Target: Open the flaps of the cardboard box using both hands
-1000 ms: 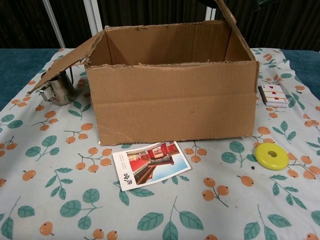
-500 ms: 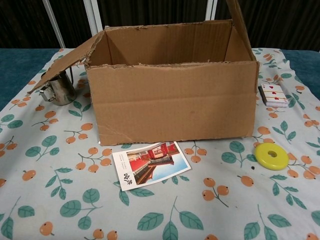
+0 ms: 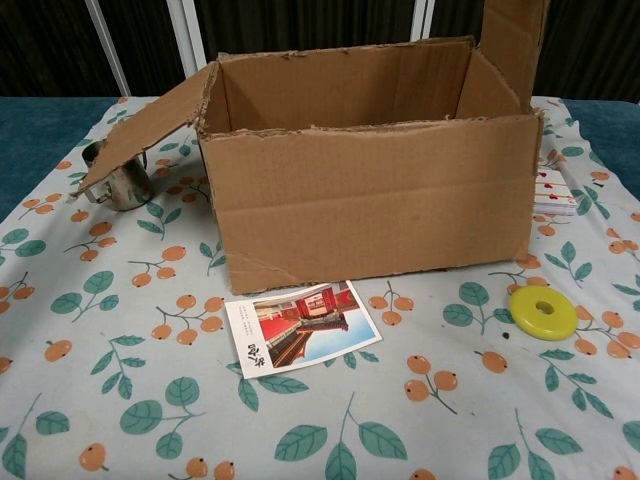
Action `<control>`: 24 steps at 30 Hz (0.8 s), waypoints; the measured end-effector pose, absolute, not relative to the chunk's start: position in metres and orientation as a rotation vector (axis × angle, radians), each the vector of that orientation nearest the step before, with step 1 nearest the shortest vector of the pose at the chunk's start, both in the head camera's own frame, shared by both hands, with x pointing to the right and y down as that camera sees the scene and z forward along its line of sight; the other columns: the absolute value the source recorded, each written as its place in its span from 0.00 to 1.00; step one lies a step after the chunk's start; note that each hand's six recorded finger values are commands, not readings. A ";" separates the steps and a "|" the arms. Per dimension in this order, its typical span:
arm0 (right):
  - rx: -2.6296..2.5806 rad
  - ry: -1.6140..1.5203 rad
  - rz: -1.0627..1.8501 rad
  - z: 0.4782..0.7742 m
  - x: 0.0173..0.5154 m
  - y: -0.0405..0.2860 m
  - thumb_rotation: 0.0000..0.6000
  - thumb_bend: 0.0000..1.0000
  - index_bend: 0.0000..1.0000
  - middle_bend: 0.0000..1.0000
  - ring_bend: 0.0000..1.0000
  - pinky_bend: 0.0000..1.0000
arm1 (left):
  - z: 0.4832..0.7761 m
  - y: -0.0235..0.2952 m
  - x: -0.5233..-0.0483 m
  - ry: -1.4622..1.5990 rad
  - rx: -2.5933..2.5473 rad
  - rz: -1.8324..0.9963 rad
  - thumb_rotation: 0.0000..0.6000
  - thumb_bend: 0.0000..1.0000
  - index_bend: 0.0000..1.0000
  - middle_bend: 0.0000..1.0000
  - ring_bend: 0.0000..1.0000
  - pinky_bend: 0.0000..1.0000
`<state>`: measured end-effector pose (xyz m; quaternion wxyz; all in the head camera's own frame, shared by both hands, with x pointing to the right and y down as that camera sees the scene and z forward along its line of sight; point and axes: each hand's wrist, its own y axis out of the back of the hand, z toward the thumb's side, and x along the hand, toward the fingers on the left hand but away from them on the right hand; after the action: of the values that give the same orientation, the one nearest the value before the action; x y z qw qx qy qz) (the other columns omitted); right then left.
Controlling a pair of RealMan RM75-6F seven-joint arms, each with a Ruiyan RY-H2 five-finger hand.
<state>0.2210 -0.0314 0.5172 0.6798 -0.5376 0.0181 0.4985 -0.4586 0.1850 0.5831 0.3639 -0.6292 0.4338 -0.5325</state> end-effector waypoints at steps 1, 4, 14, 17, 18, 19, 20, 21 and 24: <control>-1.207 0.035 1.133 0.517 0.226 -0.031 1.00 0.94 0.45 0.38 0.21 0.27 | 0.583 0.185 -0.458 1.114 -1.619 -1.370 1.00 0.27 0.00 0.00 0.00 0.01; -1.212 0.013 1.175 0.516 0.243 -0.031 1.00 0.87 0.41 0.37 0.21 0.27 | 0.584 0.185 -0.458 1.108 -1.618 -1.371 1.00 0.27 0.00 0.00 0.00 0.01; -1.230 -0.044 1.250 0.516 0.274 -0.028 1.00 0.63 0.33 0.34 0.20 0.26 | 0.585 0.187 -0.458 1.097 -1.611 -1.376 1.00 0.27 0.00 0.00 0.00 0.01; -1.234 -0.050 1.257 0.516 0.279 -0.026 1.00 0.56 0.27 0.31 0.19 0.26 | 0.585 0.187 -0.458 1.097 -1.609 -1.378 1.00 0.27 0.00 0.00 0.00 0.01; -1.234 -0.051 1.258 0.517 0.280 -0.026 1.00 0.53 0.25 0.29 0.18 0.25 | 0.585 0.187 -0.458 1.096 -1.609 -1.378 1.00 0.27 0.00 0.00 0.00 0.01; -1.235 -0.052 1.260 0.517 0.281 -0.025 1.00 0.50 0.22 0.27 0.17 0.25 | 0.585 0.187 -0.458 1.094 -1.608 -1.379 1.00 0.27 0.00 0.00 0.00 0.01; -1.235 -0.053 1.263 0.517 0.283 -0.024 1.00 0.47 0.21 0.26 0.17 0.25 | 0.585 0.187 -0.458 1.092 -1.609 -1.380 1.00 0.27 0.00 0.00 0.00 0.01; -1.234 -0.054 1.265 0.517 0.285 -0.024 1.00 0.45 0.20 0.25 0.17 0.25 | 0.585 0.188 -0.458 1.091 -1.608 -1.380 1.00 0.27 0.00 0.00 0.00 0.01; -1.233 -0.064 1.275 0.516 0.291 -0.023 1.00 0.40 0.17 0.24 0.16 0.25 | 0.585 0.188 -0.458 1.089 -1.606 -1.380 1.00 0.27 0.00 0.00 0.00 0.01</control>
<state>0.2907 -0.0232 0.5164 0.6313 -0.5388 -0.0278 0.5571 -0.4576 0.1876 0.5852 0.3712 -0.6263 0.4249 -0.5380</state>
